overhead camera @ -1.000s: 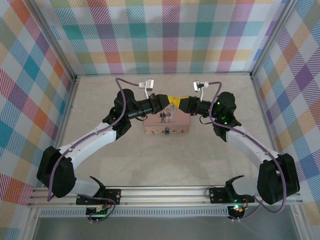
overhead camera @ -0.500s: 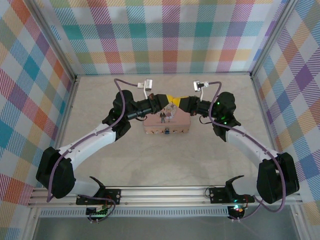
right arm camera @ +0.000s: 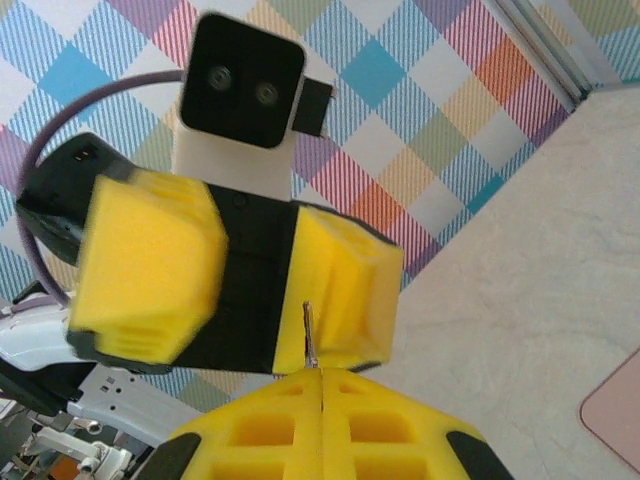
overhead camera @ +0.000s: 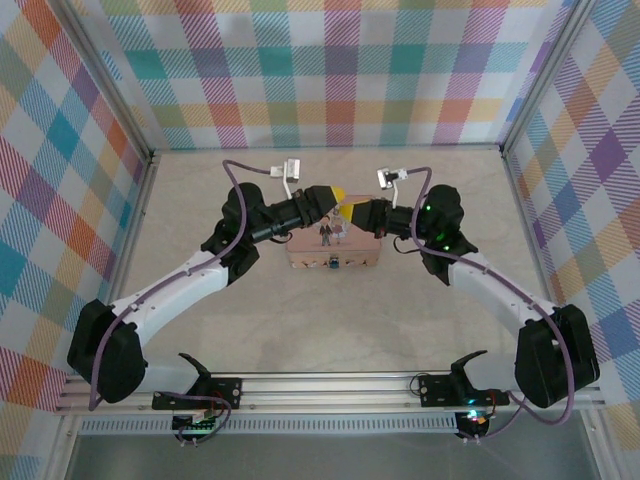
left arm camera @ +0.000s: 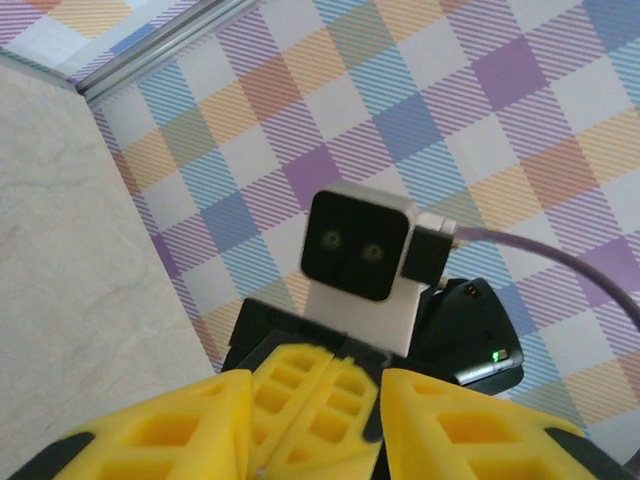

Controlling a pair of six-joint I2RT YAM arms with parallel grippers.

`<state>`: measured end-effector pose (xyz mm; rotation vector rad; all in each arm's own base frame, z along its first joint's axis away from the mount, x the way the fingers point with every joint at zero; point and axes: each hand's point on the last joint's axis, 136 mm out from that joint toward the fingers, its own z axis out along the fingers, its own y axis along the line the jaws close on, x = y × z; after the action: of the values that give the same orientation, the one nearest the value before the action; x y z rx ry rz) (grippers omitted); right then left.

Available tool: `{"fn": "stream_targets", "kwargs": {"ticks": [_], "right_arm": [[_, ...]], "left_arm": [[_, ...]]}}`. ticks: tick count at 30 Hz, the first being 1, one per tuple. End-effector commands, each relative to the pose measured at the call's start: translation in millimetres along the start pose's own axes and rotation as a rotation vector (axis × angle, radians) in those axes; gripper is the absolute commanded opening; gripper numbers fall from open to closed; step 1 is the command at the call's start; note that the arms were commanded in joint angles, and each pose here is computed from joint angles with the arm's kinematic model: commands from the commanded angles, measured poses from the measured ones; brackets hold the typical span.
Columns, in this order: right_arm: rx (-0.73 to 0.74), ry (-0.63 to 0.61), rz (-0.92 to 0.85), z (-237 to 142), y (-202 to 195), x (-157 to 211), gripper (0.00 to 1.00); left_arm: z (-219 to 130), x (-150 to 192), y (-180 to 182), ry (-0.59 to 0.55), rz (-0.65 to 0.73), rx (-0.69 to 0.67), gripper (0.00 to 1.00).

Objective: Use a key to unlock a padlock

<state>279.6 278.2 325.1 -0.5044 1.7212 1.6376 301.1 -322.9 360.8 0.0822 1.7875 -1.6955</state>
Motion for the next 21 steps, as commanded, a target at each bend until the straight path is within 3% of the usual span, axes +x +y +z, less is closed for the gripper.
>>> {"fn": "stream_targets", "kwargs": {"ticks": [1,3,11,14,21], "right_arm": [[0.032,0.011,-0.042,-3,2,3,0.00],[0.071,0.015,-0.063,-6,1,3,0.00],[0.126,0.008,-0.126,-12,5,-2,0.00],[0.167,0.015,-0.150,-14,1,-3,0.00],[0.356,0.028,-0.245,-27,-16,-10,0.00]], "left_arm": [[-6,-2,-15,-0.028,0.044,0.025,0.42],[-7,-2,-12,-0.032,0.040,0.009,0.49],[-8,-1,5,-0.042,0.025,-0.067,0.50],[-11,-2,10,-0.050,0.026,-0.102,0.58],[-29,-4,38,-0.058,0.041,-0.339,0.63]]}}
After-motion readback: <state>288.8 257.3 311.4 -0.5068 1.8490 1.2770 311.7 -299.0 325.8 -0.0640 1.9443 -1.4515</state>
